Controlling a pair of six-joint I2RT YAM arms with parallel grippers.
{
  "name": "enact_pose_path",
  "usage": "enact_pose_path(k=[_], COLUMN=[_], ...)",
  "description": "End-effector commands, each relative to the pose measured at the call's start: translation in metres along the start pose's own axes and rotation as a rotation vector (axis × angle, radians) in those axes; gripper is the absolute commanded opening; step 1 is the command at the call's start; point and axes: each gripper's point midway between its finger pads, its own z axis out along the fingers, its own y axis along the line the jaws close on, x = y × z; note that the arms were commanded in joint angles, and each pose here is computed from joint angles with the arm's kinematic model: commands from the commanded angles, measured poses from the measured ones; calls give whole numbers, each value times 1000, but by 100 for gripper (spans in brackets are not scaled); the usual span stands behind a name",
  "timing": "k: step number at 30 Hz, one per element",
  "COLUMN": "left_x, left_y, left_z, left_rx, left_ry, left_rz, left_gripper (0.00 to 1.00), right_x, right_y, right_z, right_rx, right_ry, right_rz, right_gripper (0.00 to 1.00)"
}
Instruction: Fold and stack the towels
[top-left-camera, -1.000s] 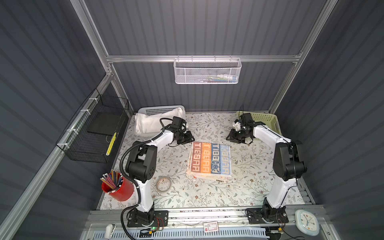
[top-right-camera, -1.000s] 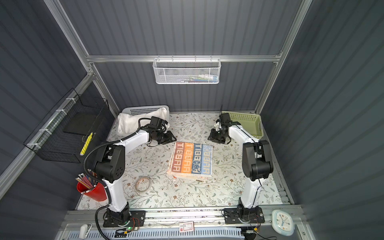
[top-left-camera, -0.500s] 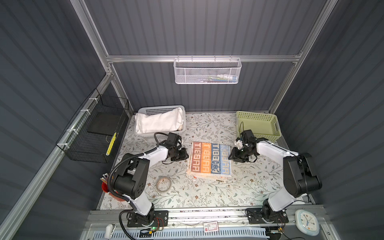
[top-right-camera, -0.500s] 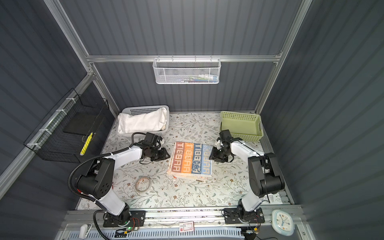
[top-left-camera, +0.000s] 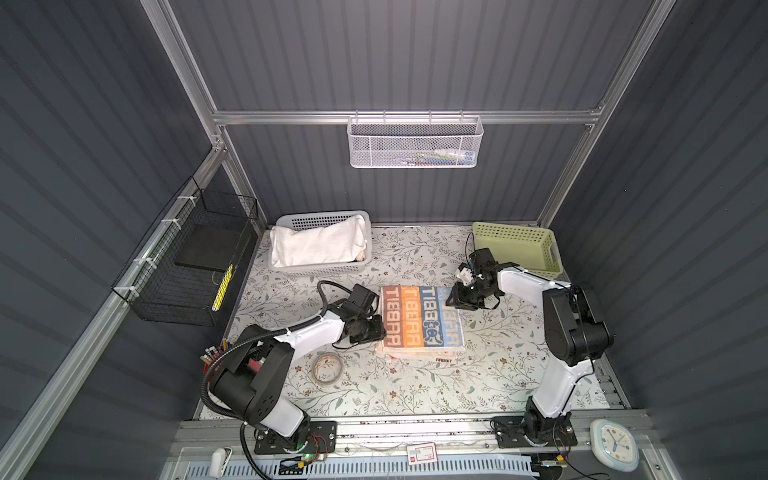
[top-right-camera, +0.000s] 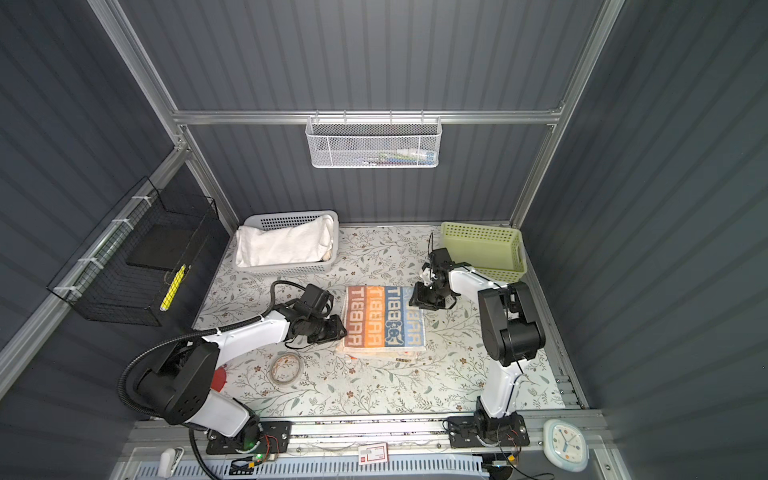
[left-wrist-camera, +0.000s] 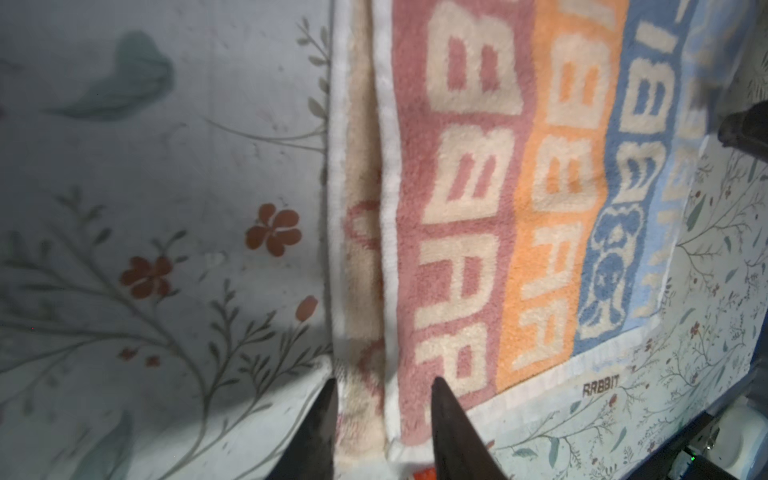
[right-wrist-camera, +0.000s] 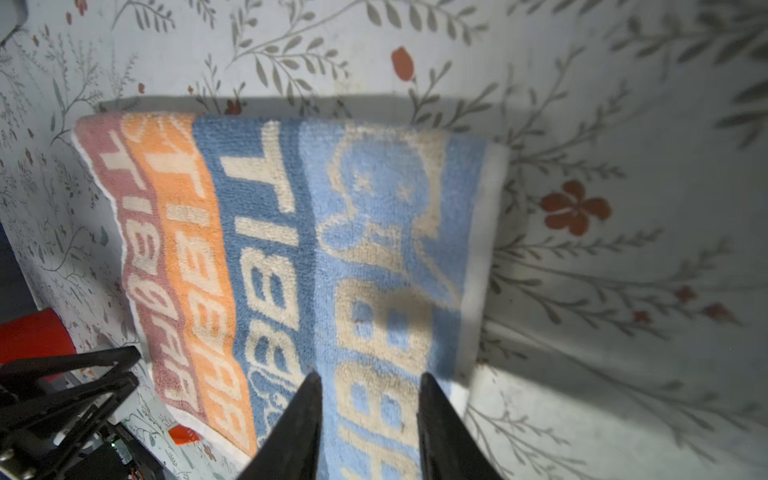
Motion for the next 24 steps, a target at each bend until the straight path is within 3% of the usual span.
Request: enact_pose_path(k=[1,6,9,12,24], left_x=[-8,14,21,26,43], left_y=[3,-17,-18,-17,-18], left_z=[-22,-8,-1,4,20], left_rx=[-62,78,109,116,170], left_ry=[-25,99,109,124,195], left_rz=[-12,-162,-213,-217,-265], left_gripper=[40,37,37,44,47], right_x=[17,69,99,120,139], right_y=[-2,-17,-24,-27,-32], right_z=[-22,-30,-31,-31,-12], right_rx=[35,82,98,100,101], right_ry=[9,83,108,116,145], right_rz=[-2,82,130,161,185], right_gripper=[43,45,47,48,46])
